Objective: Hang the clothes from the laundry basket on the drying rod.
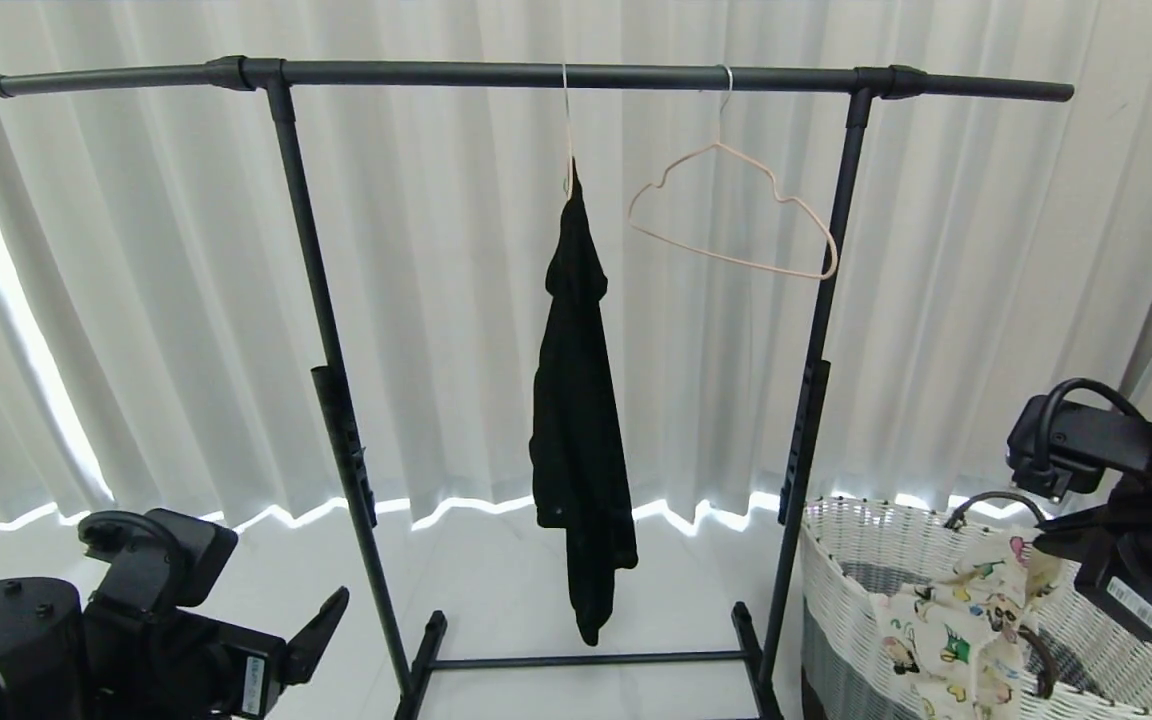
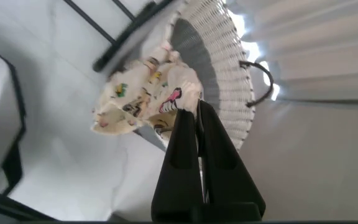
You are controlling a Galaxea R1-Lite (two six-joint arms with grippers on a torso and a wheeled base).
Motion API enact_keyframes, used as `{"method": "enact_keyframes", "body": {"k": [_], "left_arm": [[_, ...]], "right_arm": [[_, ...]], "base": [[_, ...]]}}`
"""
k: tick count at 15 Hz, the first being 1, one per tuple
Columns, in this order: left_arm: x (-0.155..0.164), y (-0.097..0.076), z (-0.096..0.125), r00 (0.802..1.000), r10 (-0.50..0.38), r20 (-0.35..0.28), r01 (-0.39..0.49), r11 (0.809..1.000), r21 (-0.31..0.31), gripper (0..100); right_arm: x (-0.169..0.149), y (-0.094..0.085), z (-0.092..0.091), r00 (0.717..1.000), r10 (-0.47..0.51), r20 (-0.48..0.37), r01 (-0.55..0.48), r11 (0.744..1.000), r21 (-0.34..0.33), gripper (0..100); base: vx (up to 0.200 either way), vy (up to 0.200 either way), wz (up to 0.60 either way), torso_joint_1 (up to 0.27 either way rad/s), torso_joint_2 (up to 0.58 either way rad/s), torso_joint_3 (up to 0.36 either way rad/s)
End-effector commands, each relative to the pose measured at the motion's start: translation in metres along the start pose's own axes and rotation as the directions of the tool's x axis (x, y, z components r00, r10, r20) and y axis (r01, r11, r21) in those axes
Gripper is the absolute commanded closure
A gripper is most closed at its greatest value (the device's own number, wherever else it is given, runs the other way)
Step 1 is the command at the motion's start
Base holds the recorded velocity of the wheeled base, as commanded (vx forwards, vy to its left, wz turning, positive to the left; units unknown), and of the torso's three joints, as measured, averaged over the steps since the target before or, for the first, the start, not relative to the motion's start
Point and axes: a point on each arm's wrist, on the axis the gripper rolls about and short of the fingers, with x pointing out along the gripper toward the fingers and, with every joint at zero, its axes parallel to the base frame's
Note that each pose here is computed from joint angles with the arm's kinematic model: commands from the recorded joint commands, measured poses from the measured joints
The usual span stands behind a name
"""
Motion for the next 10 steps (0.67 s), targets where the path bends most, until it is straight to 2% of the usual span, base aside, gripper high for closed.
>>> {"method": "enact_keyframes", "body": {"k": [1,2,3,4,5,7,8,9,10], "left_arm": [[-0.003,-0.007,0.003,0.998,-0.055,0.026,0.055,0.998,-0.009,0],[-0.007,-0.015,0.009,0.986,-0.151,0.074,0.153,0.988,-0.034,0],[-0.010,-0.024,0.017,0.962,-0.245,0.121,0.252,0.967,-0.046,0],[-0.011,-0.032,0.025,0.938,-0.312,0.153,0.319,0.947,-0.027,0],[-0.010,-0.040,0.030,0.922,-0.350,0.167,0.356,0.934,-0.007,0],[-0.007,-0.066,0.043,0.872,-0.456,0.175,0.456,0.889,0.044,0],[-0.006,-0.082,0.050,0.836,-0.517,0.185,0.513,0.855,0.068,0],[-0.007,-0.100,0.061,0.788,-0.581,0.202,0.581,0.811,0.067,0],[-0.010,-0.119,0.072,0.731,-0.644,0.223,0.654,0.755,0.037,0]], "right_arm": [[0.002,0.005,0.013,0.999,0.026,0.024,-0.026,1.000,-0.003,100],[0.003,0.008,0.019,0.999,0.039,0.038,-0.039,0.999,0.006,100],[0.003,0.010,0.026,0.997,0.052,0.053,-0.052,0.999,0.006,100],[0.004,0.013,0.033,0.996,0.062,0.065,-0.063,0.998,0.005,100],[0.006,0.015,0.041,0.994,0.076,0.078,-0.076,0.997,0.005,100],[0.006,0.025,0.062,0.983,0.131,0.130,-0.134,0.991,0.014,100],[0.006,0.029,0.071,0.977,0.154,0.150,-0.158,0.987,0.016,100],[0.005,0.033,0.078,0.972,0.167,0.166,-0.172,0.985,0.016,100],[0.004,0.035,0.084,0.968,0.176,0.181,-0.181,0.983,0.012,100]], "base": [[0.000,0.000,0.00,0.000,0.00,0.000],[0.000,0.000,0.00,0.000,0.00,0.000],[0.000,0.000,0.00,0.000,0.00,0.000],[0.000,0.000,0.00,0.000,0.00,0.000],[0.000,0.000,0.00,0.000,0.00,0.000],[0.000,0.000,0.00,0.000,0.00,0.000],[0.000,0.000,0.00,0.000,0.00,0.000],[0.000,0.000,0.00,0.000,0.00,0.000],[0.000,0.000,0.00,0.000,0.00,0.000]]}}
